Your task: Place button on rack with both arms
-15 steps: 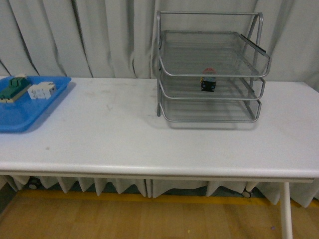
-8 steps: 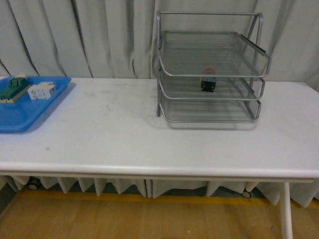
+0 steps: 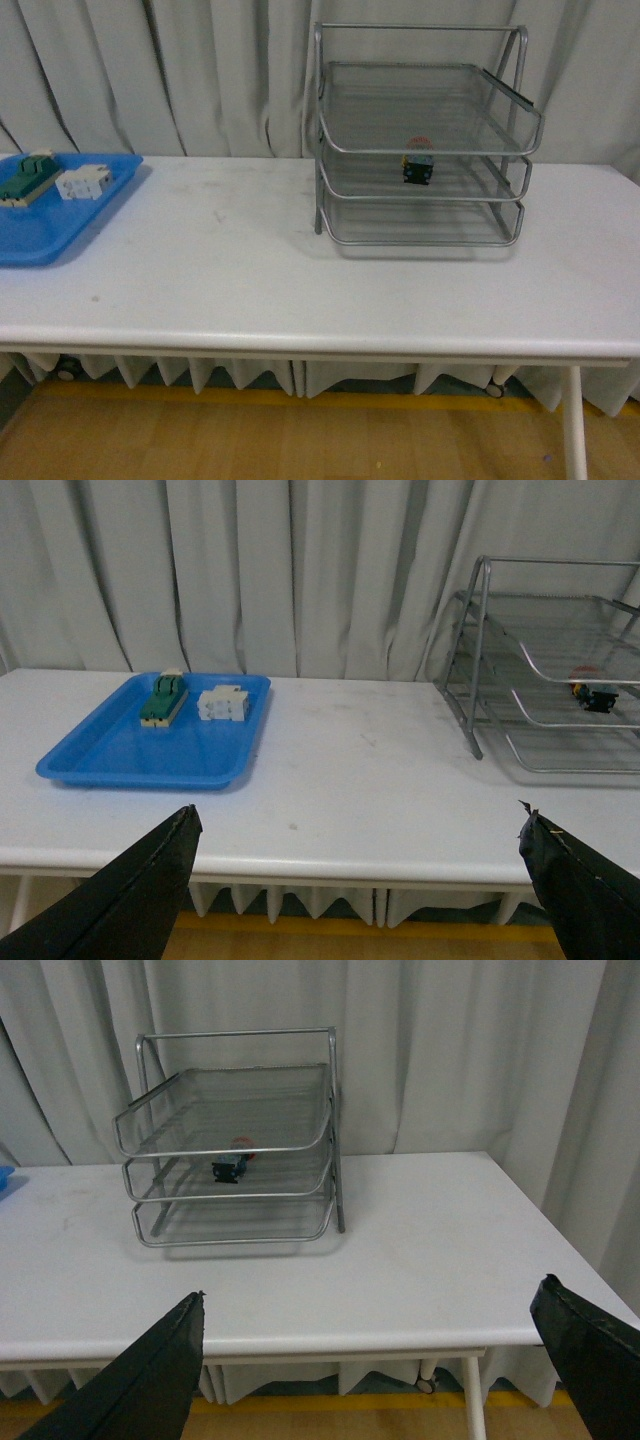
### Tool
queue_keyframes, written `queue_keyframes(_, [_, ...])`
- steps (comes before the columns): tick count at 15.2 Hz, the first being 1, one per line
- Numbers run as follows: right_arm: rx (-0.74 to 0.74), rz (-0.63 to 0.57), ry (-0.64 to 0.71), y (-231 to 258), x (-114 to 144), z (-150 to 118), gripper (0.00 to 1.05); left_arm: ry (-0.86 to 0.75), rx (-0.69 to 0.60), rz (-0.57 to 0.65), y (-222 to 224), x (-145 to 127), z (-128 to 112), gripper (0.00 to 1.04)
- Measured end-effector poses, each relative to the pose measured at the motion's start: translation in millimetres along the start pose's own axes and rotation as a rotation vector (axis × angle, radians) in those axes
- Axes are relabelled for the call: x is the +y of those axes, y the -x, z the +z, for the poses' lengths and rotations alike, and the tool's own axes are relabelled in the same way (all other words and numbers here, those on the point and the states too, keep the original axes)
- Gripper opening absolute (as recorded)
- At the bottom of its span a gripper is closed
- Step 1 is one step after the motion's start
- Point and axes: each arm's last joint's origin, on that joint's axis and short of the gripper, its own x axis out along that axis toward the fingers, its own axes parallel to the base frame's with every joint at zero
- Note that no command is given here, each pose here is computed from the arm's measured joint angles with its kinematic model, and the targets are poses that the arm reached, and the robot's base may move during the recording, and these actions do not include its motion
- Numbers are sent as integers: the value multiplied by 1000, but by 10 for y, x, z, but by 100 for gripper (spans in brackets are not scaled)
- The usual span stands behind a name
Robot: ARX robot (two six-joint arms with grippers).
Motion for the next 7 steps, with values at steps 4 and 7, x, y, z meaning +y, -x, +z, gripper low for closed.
queue_keyframes(4, [0, 0, 0, 0, 0, 0, 98, 0, 0, 0, 0, 0, 0, 98])
queue_keyframes(7, [0, 0, 0, 0, 0, 0, 98, 0, 0, 0, 0, 0, 0, 98])
